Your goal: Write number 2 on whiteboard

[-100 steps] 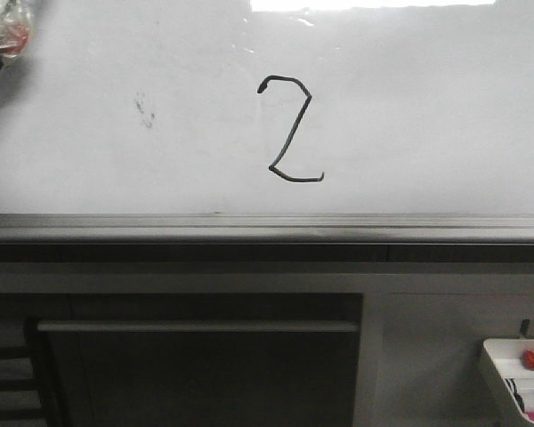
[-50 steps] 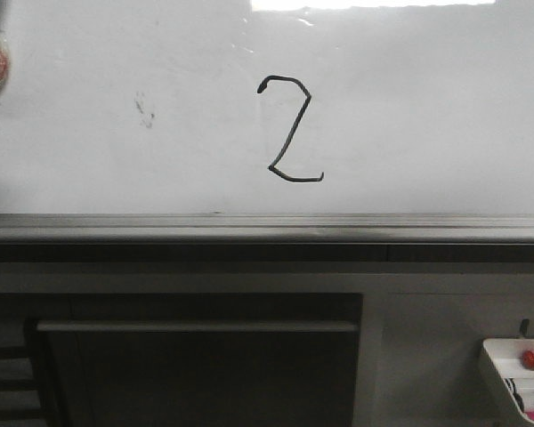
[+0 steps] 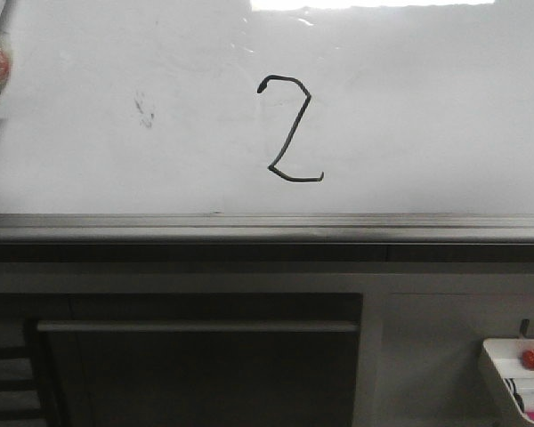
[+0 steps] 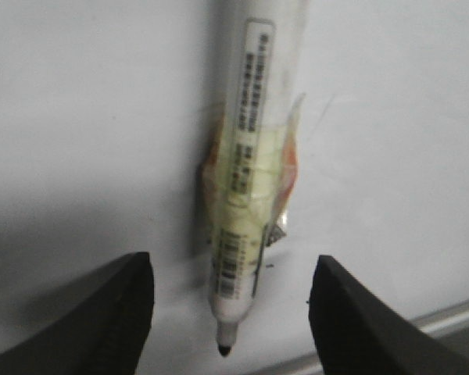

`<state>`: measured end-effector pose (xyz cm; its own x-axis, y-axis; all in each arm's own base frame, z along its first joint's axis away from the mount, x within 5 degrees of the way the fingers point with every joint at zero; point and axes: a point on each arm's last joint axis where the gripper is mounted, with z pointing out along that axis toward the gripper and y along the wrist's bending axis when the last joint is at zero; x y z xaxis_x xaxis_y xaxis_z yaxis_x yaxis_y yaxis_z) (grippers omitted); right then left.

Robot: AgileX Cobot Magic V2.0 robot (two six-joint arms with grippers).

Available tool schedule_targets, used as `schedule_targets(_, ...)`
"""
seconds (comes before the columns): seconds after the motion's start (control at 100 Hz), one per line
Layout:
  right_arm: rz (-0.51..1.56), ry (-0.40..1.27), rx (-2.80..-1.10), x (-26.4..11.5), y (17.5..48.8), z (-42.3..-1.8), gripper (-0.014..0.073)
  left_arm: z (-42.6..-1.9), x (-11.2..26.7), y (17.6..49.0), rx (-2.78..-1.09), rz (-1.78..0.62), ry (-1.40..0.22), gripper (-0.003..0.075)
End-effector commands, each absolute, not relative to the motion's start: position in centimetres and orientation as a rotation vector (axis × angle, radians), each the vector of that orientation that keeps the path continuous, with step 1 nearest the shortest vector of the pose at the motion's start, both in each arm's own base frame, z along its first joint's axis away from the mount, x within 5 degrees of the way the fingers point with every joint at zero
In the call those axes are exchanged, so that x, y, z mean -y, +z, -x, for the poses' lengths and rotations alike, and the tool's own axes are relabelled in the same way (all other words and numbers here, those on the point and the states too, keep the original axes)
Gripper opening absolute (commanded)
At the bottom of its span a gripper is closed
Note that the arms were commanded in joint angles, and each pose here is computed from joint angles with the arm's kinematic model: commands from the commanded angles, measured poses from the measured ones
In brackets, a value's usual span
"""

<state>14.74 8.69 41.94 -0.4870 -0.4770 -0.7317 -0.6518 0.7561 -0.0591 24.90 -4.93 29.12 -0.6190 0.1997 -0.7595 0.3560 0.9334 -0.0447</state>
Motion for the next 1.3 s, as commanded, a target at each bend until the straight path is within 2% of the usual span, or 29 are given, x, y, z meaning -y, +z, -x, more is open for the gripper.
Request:
schedule_targets(0.0,0.659,0.225,-2.163,-7.4,42.9,-14.6,0.0385,-23.9,4.8,32.5,-2.187,-0.393,-0.233,0.0403)
schedule_targets(0.16,0.348,0.159,-2.221,-5.4,40.5,-14.4,0.0385,-21.5,3.6,34.9,-2.318,-0.387,-0.11,0.0375)
schedule_targets(0.28,0.196,0.137,-2.162,-3.7,38.7,-13.6,0.0385,-19.3,2.2,36.1,-2.345,-0.308,0.024,0.0367)
schedule_targets(0.4,0.086,0.132,-2.104,-2.4,37.1,-12.5,0.0385,-16.7,2.0,37.2,-2.216,-0.266,0.003,0.0367)
schedule_targets(0.55,0.07,0.145,-1.991,-1.8,35.5,-10.6,0.0375,-13.8,1.5,37.0,-1.995,-0.248,0.024,0.0367)
schedule_targets(0.65,0.088,0.153,-1.898,-1.5,34.8,-9.2,0.0302,-12.3,1.4,35.7,-1.91,-0.234,0.014,0.0367)
schedule_targets(0.77,0.12,0.148,-1.774,-1.2,34.2,-7.4,0.0134,-10.9,1.4,33.7,-1.832,-0.193,-0.043,0.0358)
schedule_targets(0.85,0.16,0.119,-1.72,-1.0,33.6,-6.4,0.0022,-10.1,1.5,32.6,-1.767,-0.151,-0.095,0.03)
schedule_targets(0.92,0.167,0.112,-1.69,-0.8,33.5,-5.7,-0.0074,-9.7,1.4,31.8,-1.725,-0.136,-0.101,0.0208)
schedule_targets(1.07,0.172,0.085,-1.679,-0.5,33.2,-5.0,-0.0072,-9.5,1.4,30.2,-1.694,-0.106,-0.122,-0.0018)
schedule_targets(1.29,0.178,0.053,-1.735,-0.3,32.7,-5.0,-0.0072,-9.5,1.6,29.3,-1.746,-0.05,-0.205,-0.0018)
